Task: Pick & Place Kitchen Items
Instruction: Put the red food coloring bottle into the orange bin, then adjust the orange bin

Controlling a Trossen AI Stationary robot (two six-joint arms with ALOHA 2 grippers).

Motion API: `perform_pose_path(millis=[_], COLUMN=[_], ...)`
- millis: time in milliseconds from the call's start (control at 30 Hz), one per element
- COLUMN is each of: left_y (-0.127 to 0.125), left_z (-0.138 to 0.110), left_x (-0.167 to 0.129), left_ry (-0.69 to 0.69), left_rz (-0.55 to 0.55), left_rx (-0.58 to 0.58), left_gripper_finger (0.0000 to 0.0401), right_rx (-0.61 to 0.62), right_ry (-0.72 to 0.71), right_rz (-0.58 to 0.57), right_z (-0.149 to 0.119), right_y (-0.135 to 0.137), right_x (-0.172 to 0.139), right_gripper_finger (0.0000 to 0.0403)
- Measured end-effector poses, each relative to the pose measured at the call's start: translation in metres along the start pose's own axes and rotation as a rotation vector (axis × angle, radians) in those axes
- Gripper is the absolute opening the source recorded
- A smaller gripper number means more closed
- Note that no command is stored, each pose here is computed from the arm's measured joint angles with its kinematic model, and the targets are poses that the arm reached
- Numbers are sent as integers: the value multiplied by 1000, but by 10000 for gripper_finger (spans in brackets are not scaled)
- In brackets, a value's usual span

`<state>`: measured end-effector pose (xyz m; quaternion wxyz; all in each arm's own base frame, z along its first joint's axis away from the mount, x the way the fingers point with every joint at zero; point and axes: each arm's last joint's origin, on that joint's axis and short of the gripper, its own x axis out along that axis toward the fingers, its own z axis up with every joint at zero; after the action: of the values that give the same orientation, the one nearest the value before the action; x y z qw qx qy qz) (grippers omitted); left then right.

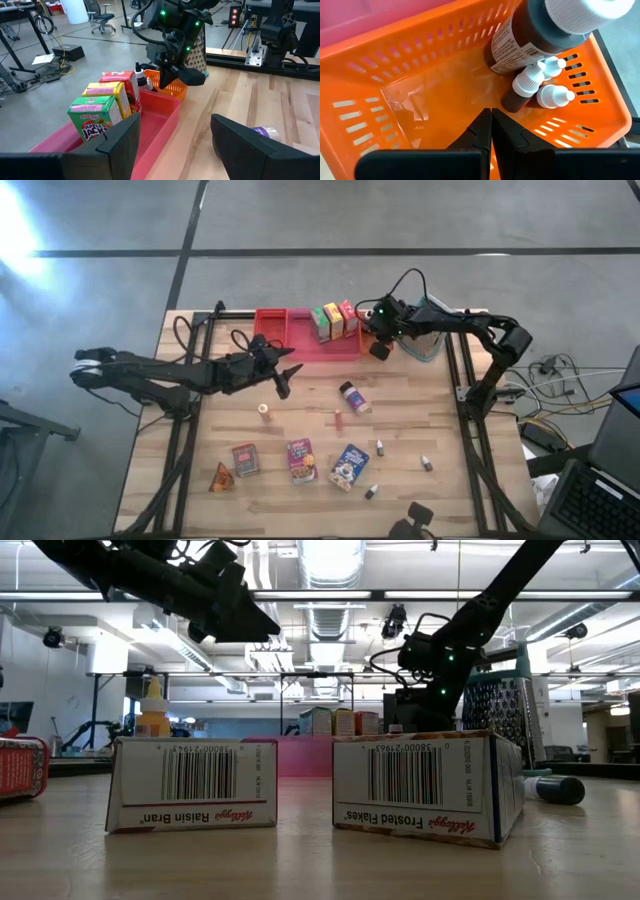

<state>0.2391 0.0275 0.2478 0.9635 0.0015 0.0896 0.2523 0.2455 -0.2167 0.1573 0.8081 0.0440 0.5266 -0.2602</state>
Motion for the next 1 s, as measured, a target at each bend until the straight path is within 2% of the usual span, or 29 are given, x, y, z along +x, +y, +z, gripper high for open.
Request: perform_pose_path(millis=[333,600,833,1000], left_y=[0,0,0,0], left_z=[0,0,0,0], left_x=[0,0,0,0], left_ry=[-1,-1,-1,-1], left_rz=[0,0,1,1], left_rx=[-3,2,3,3], left_gripper_finger=[247,248,247,248], right_rx=[-26,-30,-31,-26], right_ry=[37,46,64,59], right_rz=[5,-37,-13,22], right_z=[-4,-5,-5,-4], right_y=[1,-1,-1,0], right_x=[15,22,11,-8], right_gripper_finger=[8,8,8,8])
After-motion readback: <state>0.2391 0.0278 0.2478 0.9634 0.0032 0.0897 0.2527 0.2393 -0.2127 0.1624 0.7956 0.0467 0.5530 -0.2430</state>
